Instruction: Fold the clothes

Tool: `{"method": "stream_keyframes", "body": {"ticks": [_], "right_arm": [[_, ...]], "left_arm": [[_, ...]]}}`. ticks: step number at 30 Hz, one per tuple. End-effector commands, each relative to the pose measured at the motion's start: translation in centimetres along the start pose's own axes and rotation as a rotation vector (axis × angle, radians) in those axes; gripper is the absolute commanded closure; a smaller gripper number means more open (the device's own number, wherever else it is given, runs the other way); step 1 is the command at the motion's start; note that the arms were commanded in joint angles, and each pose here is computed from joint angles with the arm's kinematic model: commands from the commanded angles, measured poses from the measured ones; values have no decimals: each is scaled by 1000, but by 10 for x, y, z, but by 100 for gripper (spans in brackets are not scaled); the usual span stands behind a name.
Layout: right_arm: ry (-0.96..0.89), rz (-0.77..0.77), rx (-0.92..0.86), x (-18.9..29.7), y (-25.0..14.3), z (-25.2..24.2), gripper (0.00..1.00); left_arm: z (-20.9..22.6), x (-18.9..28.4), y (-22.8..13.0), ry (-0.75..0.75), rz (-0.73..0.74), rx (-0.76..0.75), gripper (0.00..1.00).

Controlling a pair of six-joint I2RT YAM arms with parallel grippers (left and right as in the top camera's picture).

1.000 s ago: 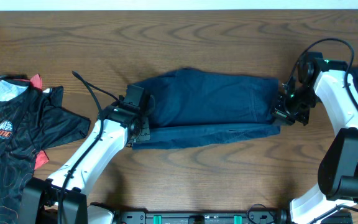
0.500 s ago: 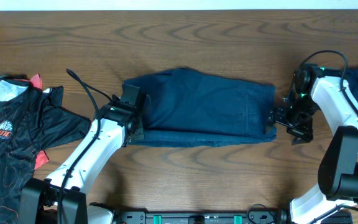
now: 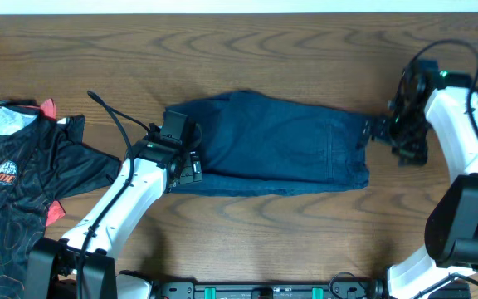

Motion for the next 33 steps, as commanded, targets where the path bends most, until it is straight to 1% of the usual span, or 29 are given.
{"method": "stream_keyframes", "body": {"ticks": [1, 4, 7, 9, 14, 16, 18, 20, 24, 26, 33], "right_arm": [[75, -67, -6, 28, 10, 7, 1], [129, -111, 6, 44, 15, 15, 1], [172, -141, 21, 55, 18, 21, 1], [211, -145, 57, 58, 19, 25, 1], [242, -116, 127, 58, 15, 27, 1], [242, -113, 136, 58, 15, 27, 1], [269, -101, 166, 58, 13, 29, 1], [283, -95, 174, 58, 13, 30, 1], [286, -93, 175, 58, 12, 31, 1], [286, -93, 175, 58, 12, 31, 1], [284, -89, 176, 58, 11, 31, 1]], "left_arm": [[0, 14, 16, -31, -58, 49, 1], [-4, 30, 30, -108, -139, 64, 0], [-8, 44, 44, -193, -238, 78, 2], [-9, 46, 50, -249, -273, 68, 2], [7, 32, 57, -378, -234, 116, 2], [15, 26, 59, -457, -229, 99, 2], [25, 19, 62, -583, -235, 72, 2], [31, 14, 63, -642, -235, 71, 2], [45, 0, 63, -830, -258, 31, 2], [49, -8, 62, -895, -266, 14, 2], [54, -57, 52, -945, -158, 49, 2]]}}
Point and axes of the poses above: each gripper's point midway between its finger pads, its own x axis back along the fingers, its own z axis along the line the jaws close on, y = z × x, the point moved 9 cm from there along x, back along the fingers, and after that the axes turned 14 degrees about -x, right-handed, at the moved point
